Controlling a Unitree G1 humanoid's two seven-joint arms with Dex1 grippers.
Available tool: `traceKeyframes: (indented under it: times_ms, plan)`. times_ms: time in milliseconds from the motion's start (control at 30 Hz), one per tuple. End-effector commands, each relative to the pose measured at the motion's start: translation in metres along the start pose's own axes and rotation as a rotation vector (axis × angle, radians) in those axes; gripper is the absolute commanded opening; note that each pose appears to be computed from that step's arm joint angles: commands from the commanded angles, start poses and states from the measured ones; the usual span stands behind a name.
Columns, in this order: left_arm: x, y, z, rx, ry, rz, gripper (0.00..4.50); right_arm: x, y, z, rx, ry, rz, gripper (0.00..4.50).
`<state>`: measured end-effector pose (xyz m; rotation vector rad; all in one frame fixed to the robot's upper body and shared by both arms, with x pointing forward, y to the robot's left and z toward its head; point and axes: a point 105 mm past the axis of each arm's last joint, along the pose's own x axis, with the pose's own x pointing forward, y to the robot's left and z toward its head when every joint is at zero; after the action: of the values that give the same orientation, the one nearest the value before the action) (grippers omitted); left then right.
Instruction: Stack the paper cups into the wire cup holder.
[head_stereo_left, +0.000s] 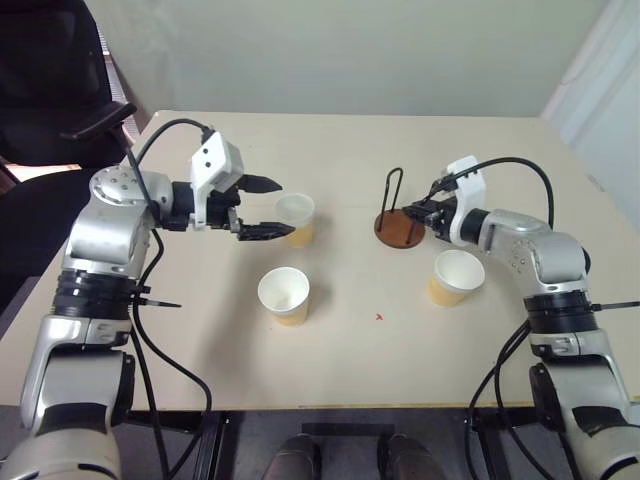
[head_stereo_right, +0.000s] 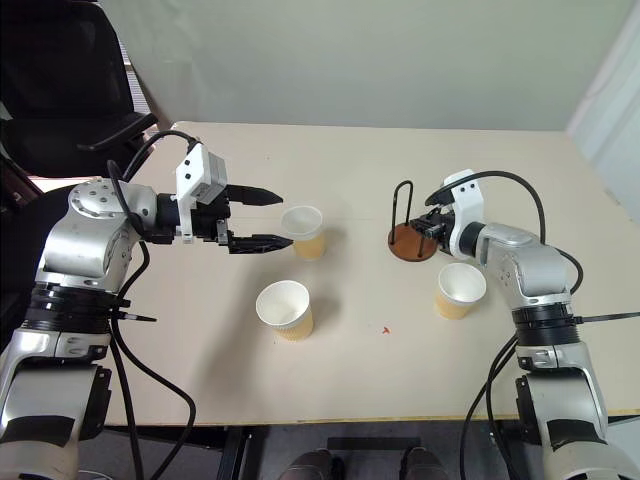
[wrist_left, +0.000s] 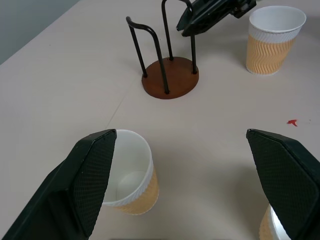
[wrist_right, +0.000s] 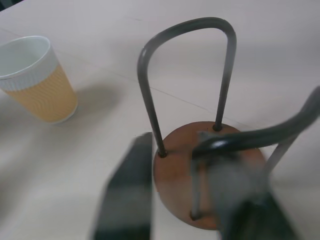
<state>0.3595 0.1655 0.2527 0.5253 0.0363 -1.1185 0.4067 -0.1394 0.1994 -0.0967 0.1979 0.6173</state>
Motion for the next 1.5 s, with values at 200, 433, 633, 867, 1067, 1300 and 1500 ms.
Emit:
traceKeyframes:
  times_ms: [200,433,633,867,1067,1300,1500]
  plan:
    - [-0.006,-0.023,0.013,0.030,-0.008,-0.134,4.50,-0.036,0.045,0.039,-0.147,-0.081,0.243,0.02]
    - [-0.017,-0.066,0.013,0.016,0.059,-0.382,4.50,-0.076,0.100,0.030,-0.248,0.032,0.512,0.02]
    - [-0.019,-0.067,0.016,0.034,0.085,-0.415,4.50,-0.077,0.119,0.007,-0.247,0.095,0.576,0.02]
    - [-0.017,-0.067,0.017,0.040,0.097,-0.416,4.50,-0.064,0.126,-0.030,-0.253,0.178,0.600,0.02]
    - [-0.017,-0.068,0.016,0.042,0.106,-0.418,4.50,-0.059,0.119,-0.043,-0.276,0.221,0.571,0.91]
    - [-0.016,-0.068,0.014,0.045,0.109,-0.421,4.50,-0.069,0.113,-0.031,-0.282,0.203,0.539,3.13]
    - [-0.018,-0.068,0.012,0.055,0.114,-0.425,4.50,-0.098,0.114,-0.007,-0.307,0.182,0.541,3.52]
